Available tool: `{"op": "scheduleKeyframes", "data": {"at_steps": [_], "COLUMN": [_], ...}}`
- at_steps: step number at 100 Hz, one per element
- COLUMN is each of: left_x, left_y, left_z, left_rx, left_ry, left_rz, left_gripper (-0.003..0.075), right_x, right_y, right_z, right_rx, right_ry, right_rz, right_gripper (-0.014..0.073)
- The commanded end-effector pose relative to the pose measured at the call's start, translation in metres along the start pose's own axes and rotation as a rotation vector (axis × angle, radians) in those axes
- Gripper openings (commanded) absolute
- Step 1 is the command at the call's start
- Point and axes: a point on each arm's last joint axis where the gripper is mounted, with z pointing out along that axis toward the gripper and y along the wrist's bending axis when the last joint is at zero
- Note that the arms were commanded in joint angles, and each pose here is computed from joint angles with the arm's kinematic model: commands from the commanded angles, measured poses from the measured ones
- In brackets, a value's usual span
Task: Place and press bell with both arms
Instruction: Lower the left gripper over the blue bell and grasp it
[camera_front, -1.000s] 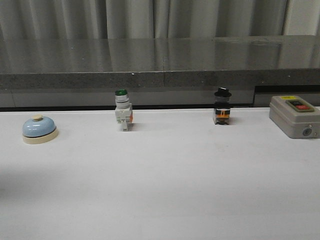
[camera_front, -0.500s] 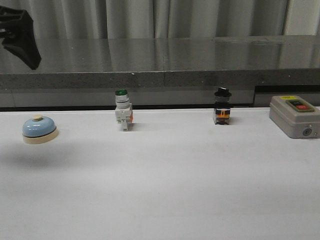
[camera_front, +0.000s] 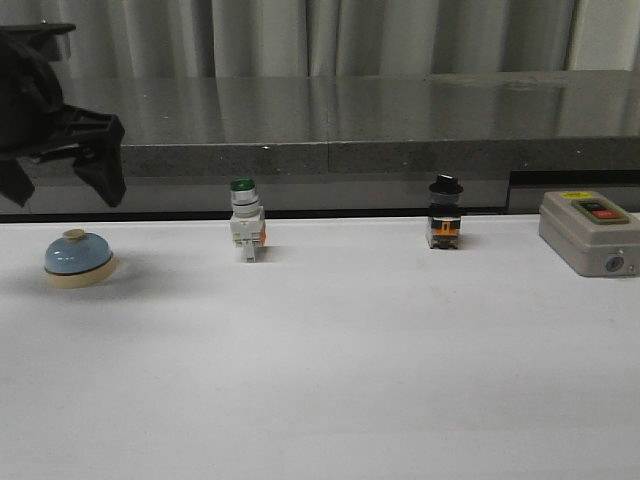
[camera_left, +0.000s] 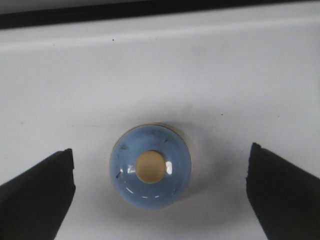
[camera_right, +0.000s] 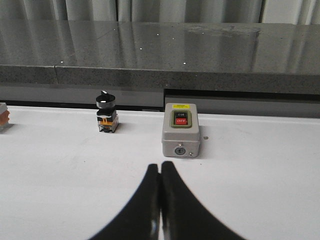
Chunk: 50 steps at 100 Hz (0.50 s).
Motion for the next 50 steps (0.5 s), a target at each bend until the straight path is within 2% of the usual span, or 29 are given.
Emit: {"op": "scheduleKeyframes", "data": {"at_steps": [1, 50], "left_x": [-0.018, -0.001], "left_y": [-0.003, -0.002], "left_z": [-0.010, 0.034], "left_rx": [0.006, 0.003], "left_ry": [-0.103, 0.003], "left_rz": [0.005, 0.004], "left_gripper": [0.0660, 0.0659], "right_x": [-0.014, -0.014], "right_y": [0.000, 0.000], "right_z": [-0.003, -0.003], "right_rx": [0.005, 0.005], "right_ry": [-0.123, -0.123], "right_rz": [-0.008, -0.008], "right_gripper": [-0.0060, -0.0060]}}
